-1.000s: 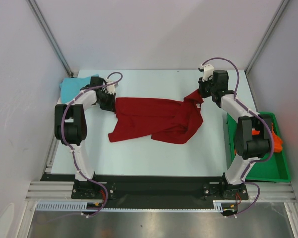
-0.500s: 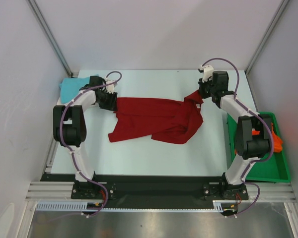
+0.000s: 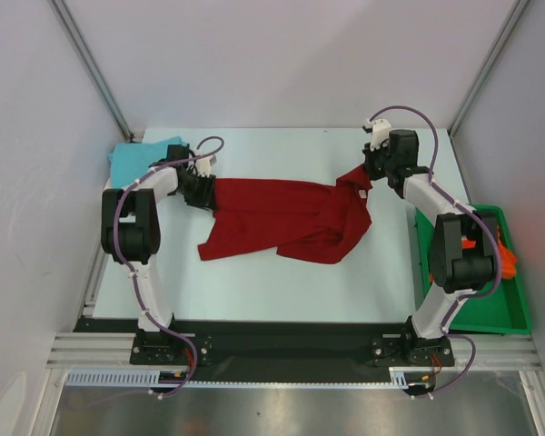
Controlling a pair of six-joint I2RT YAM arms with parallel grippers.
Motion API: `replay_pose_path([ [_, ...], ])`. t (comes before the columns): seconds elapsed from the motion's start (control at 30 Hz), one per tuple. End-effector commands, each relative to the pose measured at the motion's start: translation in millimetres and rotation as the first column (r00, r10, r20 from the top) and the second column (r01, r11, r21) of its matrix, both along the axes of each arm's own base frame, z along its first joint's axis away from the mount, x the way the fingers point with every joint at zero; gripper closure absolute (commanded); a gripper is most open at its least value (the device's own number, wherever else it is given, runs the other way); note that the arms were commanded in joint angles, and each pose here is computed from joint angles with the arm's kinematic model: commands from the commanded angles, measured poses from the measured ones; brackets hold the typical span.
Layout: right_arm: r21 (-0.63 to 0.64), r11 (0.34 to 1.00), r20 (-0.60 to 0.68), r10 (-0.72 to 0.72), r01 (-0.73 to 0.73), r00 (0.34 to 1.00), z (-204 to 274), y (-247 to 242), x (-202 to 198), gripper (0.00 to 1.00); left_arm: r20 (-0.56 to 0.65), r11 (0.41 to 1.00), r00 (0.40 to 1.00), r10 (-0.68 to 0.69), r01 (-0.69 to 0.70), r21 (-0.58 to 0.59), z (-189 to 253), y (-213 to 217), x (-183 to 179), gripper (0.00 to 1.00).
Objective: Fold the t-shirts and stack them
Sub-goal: Flatten the tshirt out
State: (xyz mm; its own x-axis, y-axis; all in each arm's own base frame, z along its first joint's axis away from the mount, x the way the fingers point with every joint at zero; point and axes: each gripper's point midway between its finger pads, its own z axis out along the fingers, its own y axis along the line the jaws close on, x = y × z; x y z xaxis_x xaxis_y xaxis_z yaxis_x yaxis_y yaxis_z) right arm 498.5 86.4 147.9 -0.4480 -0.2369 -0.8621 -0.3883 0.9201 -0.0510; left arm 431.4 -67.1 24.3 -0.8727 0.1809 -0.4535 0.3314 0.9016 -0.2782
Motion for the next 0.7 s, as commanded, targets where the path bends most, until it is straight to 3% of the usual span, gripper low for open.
replay_pose_path([
  [0.0,-0.002,1.0,0.093,0.0,0.0,0.996,34.2,1.5,4.5,1.0,0.044,0.999,0.999,-0.003,0.004,-0.032,13.9,-1.7,14.0,0.6],
  [0.13,-0.005,1.0,0.096,0.007,-0.006,0.995,34.2,4.2,4.2,1.0,0.054,1.0,0.999,0.001,0.001,-0.03,15.7,-1.3,16.5,0.73],
  [0.33,-0.008,1.0,0.098,0.009,-0.009,0.995,33.6,6.0,4.4,1.0,0.069,1.0,0.998,0.009,-0.007,-0.026,20.0,-0.3,21.1,0.78],
  [0.43,-0.007,1.0,0.098,0.007,-0.007,0.995,32.7,5.9,5.1,1.0,0.081,1.0,0.997,0.006,-0.005,-0.018,23.9,0.9,23.8,0.77],
  [0.53,-0.004,1.0,0.095,0.009,-0.008,0.995,32.0,7.0,4.9,1.0,0.089,1.0,0.996,0.012,-0.012,-0.005,25.5,3.4,26.6,0.64],
  [0.67,-0.004,1.0,0.094,0.012,-0.011,0.996,31.1,8.7,5.5,1.0,0.099,1.0,0.995,0.009,-0.01,0.002,28.3,3.9,27.6,0.65],
])
